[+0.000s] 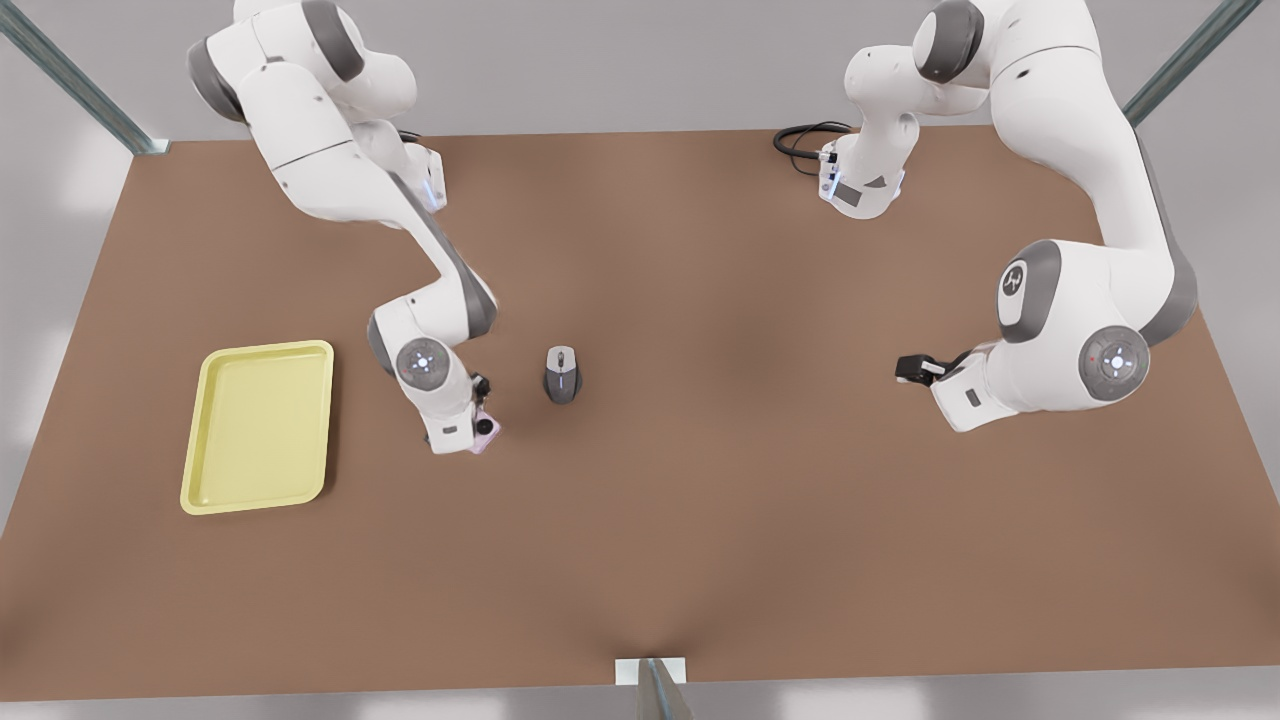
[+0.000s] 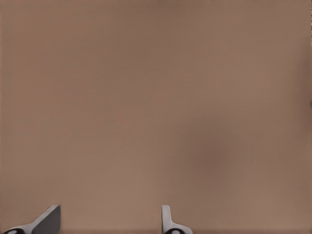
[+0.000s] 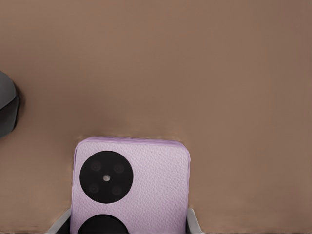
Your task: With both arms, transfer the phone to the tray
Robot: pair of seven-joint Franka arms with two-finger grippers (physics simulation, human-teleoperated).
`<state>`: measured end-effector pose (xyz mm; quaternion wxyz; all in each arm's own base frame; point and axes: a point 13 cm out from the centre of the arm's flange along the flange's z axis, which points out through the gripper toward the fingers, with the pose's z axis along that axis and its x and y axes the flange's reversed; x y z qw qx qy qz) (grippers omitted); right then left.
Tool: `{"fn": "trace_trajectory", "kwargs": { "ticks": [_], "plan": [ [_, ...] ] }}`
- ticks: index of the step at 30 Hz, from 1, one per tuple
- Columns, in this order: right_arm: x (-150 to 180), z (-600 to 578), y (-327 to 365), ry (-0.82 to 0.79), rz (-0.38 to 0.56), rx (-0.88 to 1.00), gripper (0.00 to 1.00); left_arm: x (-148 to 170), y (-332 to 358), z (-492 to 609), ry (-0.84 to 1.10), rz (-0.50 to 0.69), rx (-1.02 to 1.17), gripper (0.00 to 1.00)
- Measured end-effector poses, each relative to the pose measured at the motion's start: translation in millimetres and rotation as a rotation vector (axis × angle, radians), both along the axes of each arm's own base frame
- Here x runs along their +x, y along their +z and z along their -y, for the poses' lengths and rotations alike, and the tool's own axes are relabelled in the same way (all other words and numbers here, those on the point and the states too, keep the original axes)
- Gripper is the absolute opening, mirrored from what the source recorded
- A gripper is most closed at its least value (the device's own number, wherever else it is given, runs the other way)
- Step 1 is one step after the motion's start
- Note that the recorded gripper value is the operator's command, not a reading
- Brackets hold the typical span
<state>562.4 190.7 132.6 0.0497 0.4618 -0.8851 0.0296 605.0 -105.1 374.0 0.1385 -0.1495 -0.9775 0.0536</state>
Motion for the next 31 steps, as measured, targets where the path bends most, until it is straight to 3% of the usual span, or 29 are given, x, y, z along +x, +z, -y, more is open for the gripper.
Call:
{"fn": "trace_trajectory", "kwargs": {
  "ticks": [9, 10, 15, 16, 18, 20, 22, 24, 28, 31],
  "plan": [
    [-15, 307, -26, -0.471, 0.056, -0.069, 0.74, 10, 25, 3, 0.002, 0.059, -0.007, 1.00],
    [-17, 326, -25, -0.495, 0.069, -0.068, 1.00, 10, 27, 3, 0.002, 0.063, -0.007, 1.00],
    [-13, 357, -26, -0.489, 0.108, -0.065, 1.00, 10, 32, 2, 0.005, 0.072, -0.005, 1.00],
    [-3, 359, -18, -0.481, 0.130, -0.063, 1.00, 10, 32, 1, 0.006, 0.074, -0.003, 1.00],
    [57, 356, 42, -0.467, 0.248, -0.049, 1.00, 11, 33, -1, 0.007, 0.076, 0.002, 1.00],
    [133, 296, 164, -0.413, 0.395, 0.016, 1.00, 9, 37, -6, 0.005, 0.081, 0.023, 1.00],
    [161, 212, 278, -0.366, 0.447, 0.089, 1.00, 7, 40, -10, 0.004, 0.079, 0.041, 1.00],
    [160, 185, 337, -0.386, 0.406, 0.122, 1.00, 5, 40, -14, 0.004, 0.072, 0.053, 1.00],
    [69, 155, 290, -0.457, 0.124, 0.034, 1.00, 2, 39, -17, 0.003, 0.059, 0.065, 1.00],
    [40, 153, 271, -0.567, 0.033, -0.003, 1.00, 0, 38, -18, 0.003, 0.049, 0.070, 1.00]
  ]
}}
